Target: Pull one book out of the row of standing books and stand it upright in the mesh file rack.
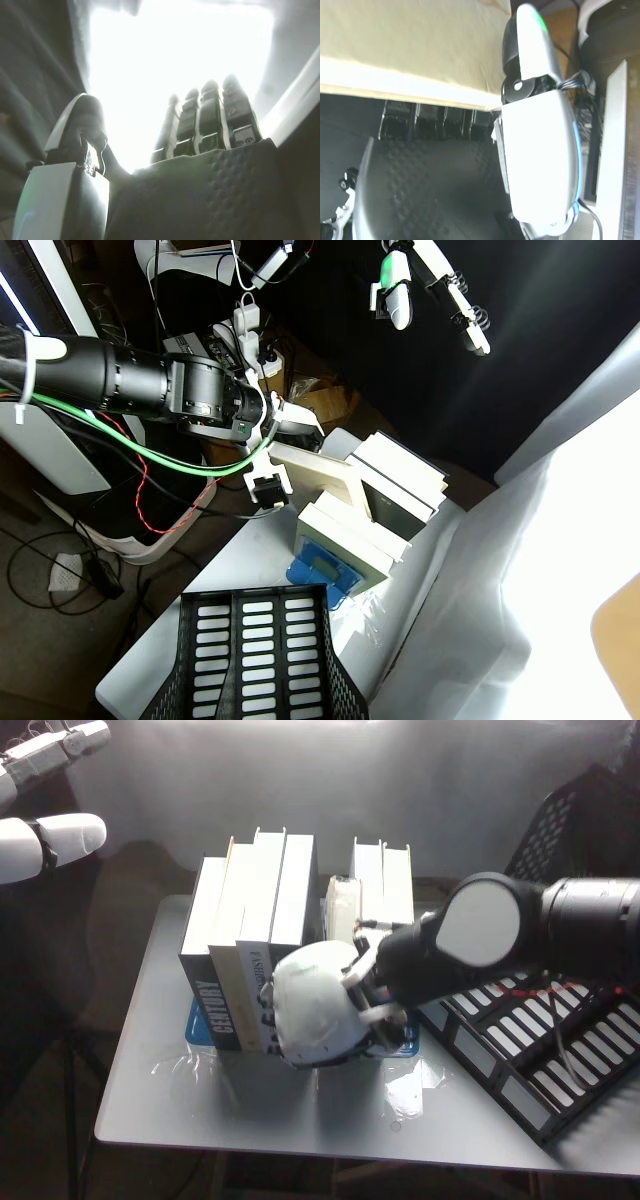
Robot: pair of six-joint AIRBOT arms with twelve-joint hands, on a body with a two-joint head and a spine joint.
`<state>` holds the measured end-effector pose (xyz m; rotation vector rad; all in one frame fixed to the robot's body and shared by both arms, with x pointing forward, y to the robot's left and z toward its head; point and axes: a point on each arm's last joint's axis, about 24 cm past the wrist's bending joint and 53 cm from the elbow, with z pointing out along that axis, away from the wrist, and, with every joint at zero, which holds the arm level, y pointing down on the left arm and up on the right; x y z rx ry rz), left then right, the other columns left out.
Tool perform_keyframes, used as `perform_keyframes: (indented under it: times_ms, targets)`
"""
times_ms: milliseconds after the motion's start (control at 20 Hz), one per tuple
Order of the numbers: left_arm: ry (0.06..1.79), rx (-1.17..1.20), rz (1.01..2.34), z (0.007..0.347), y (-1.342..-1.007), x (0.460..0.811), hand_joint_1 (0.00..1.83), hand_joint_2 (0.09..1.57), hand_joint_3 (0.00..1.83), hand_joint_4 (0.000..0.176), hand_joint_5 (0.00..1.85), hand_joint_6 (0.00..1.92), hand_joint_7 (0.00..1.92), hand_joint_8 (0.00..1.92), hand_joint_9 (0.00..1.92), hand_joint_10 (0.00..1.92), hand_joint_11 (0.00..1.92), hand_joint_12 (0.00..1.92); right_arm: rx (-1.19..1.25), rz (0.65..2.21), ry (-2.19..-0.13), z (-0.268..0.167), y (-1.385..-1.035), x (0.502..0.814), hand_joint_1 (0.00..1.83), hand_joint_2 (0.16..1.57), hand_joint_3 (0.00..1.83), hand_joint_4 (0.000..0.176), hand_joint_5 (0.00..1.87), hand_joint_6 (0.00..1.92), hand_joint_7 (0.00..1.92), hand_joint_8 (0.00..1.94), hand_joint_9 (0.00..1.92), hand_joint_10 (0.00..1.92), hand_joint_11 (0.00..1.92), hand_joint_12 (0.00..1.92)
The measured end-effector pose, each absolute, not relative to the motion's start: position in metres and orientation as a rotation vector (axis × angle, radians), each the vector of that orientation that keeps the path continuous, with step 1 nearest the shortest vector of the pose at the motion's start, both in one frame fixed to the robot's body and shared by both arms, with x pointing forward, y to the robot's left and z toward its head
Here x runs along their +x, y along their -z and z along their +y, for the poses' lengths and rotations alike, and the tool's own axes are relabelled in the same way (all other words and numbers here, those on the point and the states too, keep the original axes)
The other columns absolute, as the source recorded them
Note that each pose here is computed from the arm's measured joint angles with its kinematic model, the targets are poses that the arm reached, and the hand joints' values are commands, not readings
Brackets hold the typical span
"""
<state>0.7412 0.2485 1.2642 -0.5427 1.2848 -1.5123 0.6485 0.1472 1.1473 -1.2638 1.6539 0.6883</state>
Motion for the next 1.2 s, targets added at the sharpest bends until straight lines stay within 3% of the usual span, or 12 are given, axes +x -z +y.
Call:
perform_keyframes:
  times_ms: [100,300,350,400,450,600,650,750,800,950,1050,1200]
  targets:
    - [1.518,-0.548,1.286,0.247,-1.263,0.74,0.48,1.37,0.0,0.012,0.08,0.01,0.0,0.0,0.0,0.0,0.0,0.0,-1.263,1.644,-0.699,0.146,-1.157,0.647,1.37,1.13,0.0,0.0,0.88,1.15,1.03,0.88,0.83,1.33,0.58,1.73]
    - [1.513,-0.568,1.288,0.252,-1.261,0.739,0.46,1.39,0.01,0.034,0.07,0.0,0.0,0.0,0.0,0.0,0.0,0.0,-1.271,1.632,-0.728,0.139,-1.175,0.641,1.37,1.11,0.0,0.0,0.89,1.1,1.07,0.8,0.88,1.31,0.6,1.71]
    - [1.513,-0.567,1.283,0.253,-1.263,0.739,0.33,1.41,0.01,0.063,0.01,0.0,0.0,0.0,0.0,0.0,0.0,0.0,-1.262,1.633,-0.739,0.136,-1.182,0.642,1.38,1.11,0.0,0.0,0.91,1.07,1.08,0.78,0.9,1.29,0.61,1.7]
    - [1.513,-0.571,1.28,0.254,-1.263,0.739,0.31,1.41,0.02,0.066,0.01,0.0,0.0,0.0,0.0,0.0,0.0,0.0,-1.259,1.626,-0.739,0.133,-1.188,0.642,1.38,1.1,0.0,0.0,0.92,1.05,1.08,0.76,0.91,1.27,0.63,1.68]
    - [1.512,-0.574,1.282,0.254,-1.262,0.739,0.35,1.42,0.01,0.055,0.02,0.01,0.0,0.0,0.0,0.0,0.0,0.0,-1.251,1.624,-0.745,0.13,-1.194,0.643,1.38,1.11,0.0,0.0,0.9,1.1,1.06,0.78,0.91,1.29,0.61,1.69]
    - [1.514,-0.577,1.296,0.251,-1.26,0.738,0.43,1.42,0.01,0.046,0.07,0.02,0.0,0.0,0.0,0.0,0.0,0.0,-1.248,1.603,-0.746,0.124,-1.211,0.644,1.37,1.13,0.0,0.0,0.84,1.19,1.03,0.88,0.86,1.31,0.58,1.71]
    - [1.514,-0.576,1.296,0.251,-1.26,0.737,0.49,1.41,0.0,0.034,0.08,0.02,0.0,0.0,0.0,0.0,0.0,0.0,-1.245,1.598,-0.749,0.121,-1.216,0.643,1.37,1.14,0.0,0.0,0.81,1.25,1.02,0.9,0.86,1.3,0.59,1.7]
    - [1.512,-0.586,1.294,0.252,-1.259,0.738,0.47,1.41,0.0,0.038,0.07,0.01,0.0,0.0,0.0,0.0,0.0,0.0,-1.238,1.592,-0.761,0.114,-1.229,0.644,1.37,1.15,0.0,0.0,0.79,1.29,0.97,0.95,0.87,1.3,0.61,1.71]
    - [1.512,-0.584,1.296,0.252,-1.259,0.738,0.41,1.44,0.01,0.058,0.04,0.01,0.0,0.0,0.0,0.0,0.0,0.0,-1.231,1.581,-0.759,0.111,-1.237,0.645,1.37,1.13,0.0,0.0,0.87,1.11,1.0,0.95,0.88,1.32,0.72,1.71]
    - [1.513,-0.585,1.294,0.252,-1.26,0.738,0.34,1.48,0.02,0.054,0.01,0.01,0.0,0.0,0.0,0.0,0.0,0.0,-1.216,1.571,-0.768,0.104,-1.257,0.647,1.37,1.14,0.0,0.0,0.87,1.07,0.96,1.03,0.88,1.35,0.77,1.69]
    - [1.512,-0.586,1.294,0.252,-1.26,0.738,0.39,1.46,0.01,0.038,0.03,0.01,0.0,0.0,0.0,0.0,0.0,0.0,-1.227,1.575,-0.762,0.102,-1.254,0.647,1.37,1.12,0.0,0.0,0.91,1.0,0.99,0.99,0.9,1.33,0.77,1.67]
    - [1.511,-0.587,1.295,0.253,-1.26,0.739,0.39,1.46,0.0,0.055,0.03,0.01,0.0,0.0,0.0,0.0,0.0,0.0,-1.224,1.586,-0.767,0.1,-1.253,0.648,1.37,1.13,0.0,0.0,0.89,1.02,1.0,0.96,0.88,1.33,0.7,1.64]
